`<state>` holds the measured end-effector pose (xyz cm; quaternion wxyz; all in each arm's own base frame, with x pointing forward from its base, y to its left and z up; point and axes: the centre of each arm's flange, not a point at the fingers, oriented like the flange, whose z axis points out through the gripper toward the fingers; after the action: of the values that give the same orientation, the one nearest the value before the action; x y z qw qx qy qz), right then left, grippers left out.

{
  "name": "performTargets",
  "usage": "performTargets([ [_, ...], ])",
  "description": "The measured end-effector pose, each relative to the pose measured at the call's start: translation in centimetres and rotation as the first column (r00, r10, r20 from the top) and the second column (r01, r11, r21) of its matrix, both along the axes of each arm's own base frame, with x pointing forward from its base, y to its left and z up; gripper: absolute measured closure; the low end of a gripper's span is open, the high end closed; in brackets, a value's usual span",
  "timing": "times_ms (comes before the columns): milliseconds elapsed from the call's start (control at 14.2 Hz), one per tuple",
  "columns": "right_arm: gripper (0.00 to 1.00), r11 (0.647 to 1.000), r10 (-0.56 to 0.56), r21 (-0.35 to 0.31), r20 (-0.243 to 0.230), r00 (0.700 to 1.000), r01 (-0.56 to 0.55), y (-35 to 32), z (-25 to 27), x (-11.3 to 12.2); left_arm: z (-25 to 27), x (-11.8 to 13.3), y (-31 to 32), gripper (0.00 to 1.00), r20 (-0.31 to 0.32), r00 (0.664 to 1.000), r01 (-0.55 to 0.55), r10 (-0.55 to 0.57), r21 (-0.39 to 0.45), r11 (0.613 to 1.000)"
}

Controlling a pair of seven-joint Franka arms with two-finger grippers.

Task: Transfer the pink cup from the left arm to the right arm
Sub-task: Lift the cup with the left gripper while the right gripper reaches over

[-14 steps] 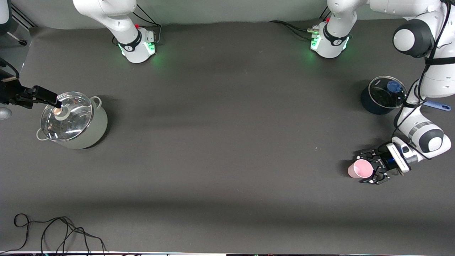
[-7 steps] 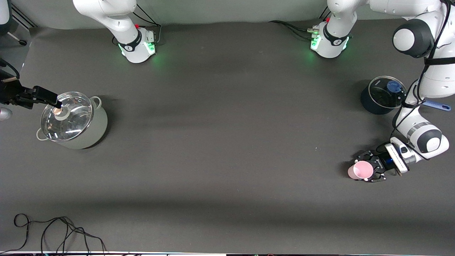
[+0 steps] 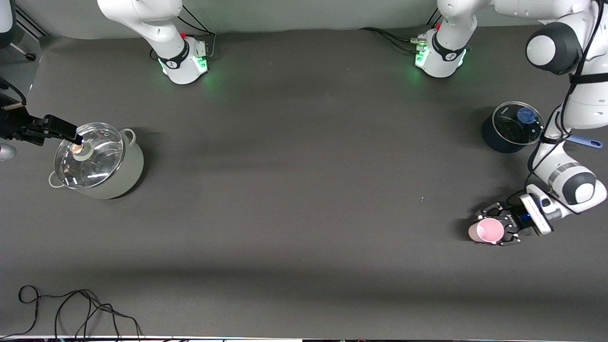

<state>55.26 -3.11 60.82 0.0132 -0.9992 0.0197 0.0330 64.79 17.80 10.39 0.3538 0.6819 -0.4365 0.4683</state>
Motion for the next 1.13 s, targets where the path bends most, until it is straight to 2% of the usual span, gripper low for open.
performTargets([
  [353, 0.00, 1.000, 0.001, 0.000, -0.003, 1.000, -0.001, 0.1, -0.1, 0.0, 10.8, 2.5, -3.7, 0.35, -0.098, 0.994, -0.041, 0.042, 0.011, 0.999],
  [565, 0.01, 1.000, -0.001, 0.000, -0.008, 1.000, 0.001, 0.0, -0.3, 0.1, 18.0, 2.4, -9.5, 0.35, -0.164, 0.983, -0.076, 0.084, 0.056, 0.996],
  [776, 0.00, 1.000, -0.012, 0.002, -0.010, 1.000, 0.012, 0.2, -0.4, 0.2, 22.7, 0.1, -15.4, 0.35, -0.197, 0.974, -0.103, 0.116, 0.077, 0.992],
  [847, 0.00, 0.999, -0.046, 0.007, -0.008, 0.999, 0.046, 0.5, -0.3, 0.2, 23.9, -1.0, -17.5, 0.35, -0.199, 0.971, -0.117, 0.131, 0.082, 0.990],
  [988, 0.00, 0.986, -0.159, 0.048, -0.009, 0.987, 0.159, 2.2, 0.2, 0.3, 25.8, -3.9, -23.3, 0.35, -0.197, 0.969, -0.134, 0.147, 0.075, 0.988],
  [1129, 0.00, 0.956, -0.284, 0.071, -0.017, 0.959, 0.285, 4.7, 0.9, 0.2, 27.2, -7.3, -29.1, 0.35, -0.203, 0.972, -0.110, 0.117, 0.047, 0.993],
])
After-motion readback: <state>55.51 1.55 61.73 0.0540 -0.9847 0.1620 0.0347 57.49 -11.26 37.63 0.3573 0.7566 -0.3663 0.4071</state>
